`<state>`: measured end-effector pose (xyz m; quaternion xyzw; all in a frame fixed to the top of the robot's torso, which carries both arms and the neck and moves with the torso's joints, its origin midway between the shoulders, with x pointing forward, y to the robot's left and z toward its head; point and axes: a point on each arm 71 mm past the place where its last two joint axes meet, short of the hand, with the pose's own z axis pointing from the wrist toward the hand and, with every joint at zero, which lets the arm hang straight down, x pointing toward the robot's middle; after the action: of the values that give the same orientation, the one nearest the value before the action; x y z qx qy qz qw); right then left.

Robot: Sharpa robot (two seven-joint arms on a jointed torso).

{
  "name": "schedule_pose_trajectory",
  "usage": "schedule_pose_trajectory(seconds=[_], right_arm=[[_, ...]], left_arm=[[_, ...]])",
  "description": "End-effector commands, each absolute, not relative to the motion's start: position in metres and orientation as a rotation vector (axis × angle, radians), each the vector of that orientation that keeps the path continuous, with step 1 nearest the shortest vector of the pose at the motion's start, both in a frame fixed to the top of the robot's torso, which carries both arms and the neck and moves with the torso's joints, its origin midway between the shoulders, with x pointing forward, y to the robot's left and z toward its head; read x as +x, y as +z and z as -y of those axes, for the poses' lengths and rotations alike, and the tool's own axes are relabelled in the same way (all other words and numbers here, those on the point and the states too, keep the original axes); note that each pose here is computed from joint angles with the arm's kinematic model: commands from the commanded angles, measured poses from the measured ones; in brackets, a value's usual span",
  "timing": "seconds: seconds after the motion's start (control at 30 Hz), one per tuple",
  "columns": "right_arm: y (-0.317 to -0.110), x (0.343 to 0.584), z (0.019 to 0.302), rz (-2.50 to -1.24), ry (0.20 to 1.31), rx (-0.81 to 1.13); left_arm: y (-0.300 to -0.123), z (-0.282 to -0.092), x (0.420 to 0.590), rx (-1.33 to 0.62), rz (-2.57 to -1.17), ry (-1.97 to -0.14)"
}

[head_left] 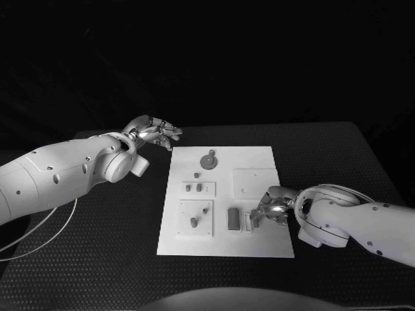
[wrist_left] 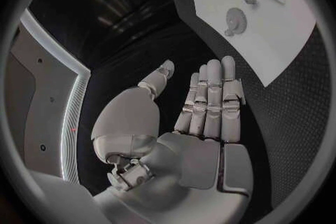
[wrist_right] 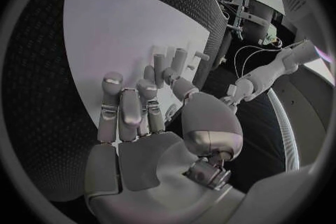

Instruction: Assemble the parts on the task board

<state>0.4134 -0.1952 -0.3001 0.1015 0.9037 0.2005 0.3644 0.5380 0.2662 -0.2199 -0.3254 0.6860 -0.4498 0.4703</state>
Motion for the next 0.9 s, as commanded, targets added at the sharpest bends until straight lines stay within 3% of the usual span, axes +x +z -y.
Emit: schedule_pose_trajectory(seconds=[0.03,0.2,0.9], right_arm=[[-0.3031,0.4112,0.1933,-2.374,0.524,0.324],[-0.3063,0.4101,0.1899,-2.424,0.508,0.318],[-0.3056,0.4119,0.1848,-2.4,0.512,0.313]], left_arm=[[-0.219,-0.2639,0.5377,-0.789,-1.686,-1.119],[-0.2192,-0.2627,0.5377,-0.787,-1.691,-1.122],[-0.2192,-0.262,0.5379,-0.786,-1.691,-1.123]])
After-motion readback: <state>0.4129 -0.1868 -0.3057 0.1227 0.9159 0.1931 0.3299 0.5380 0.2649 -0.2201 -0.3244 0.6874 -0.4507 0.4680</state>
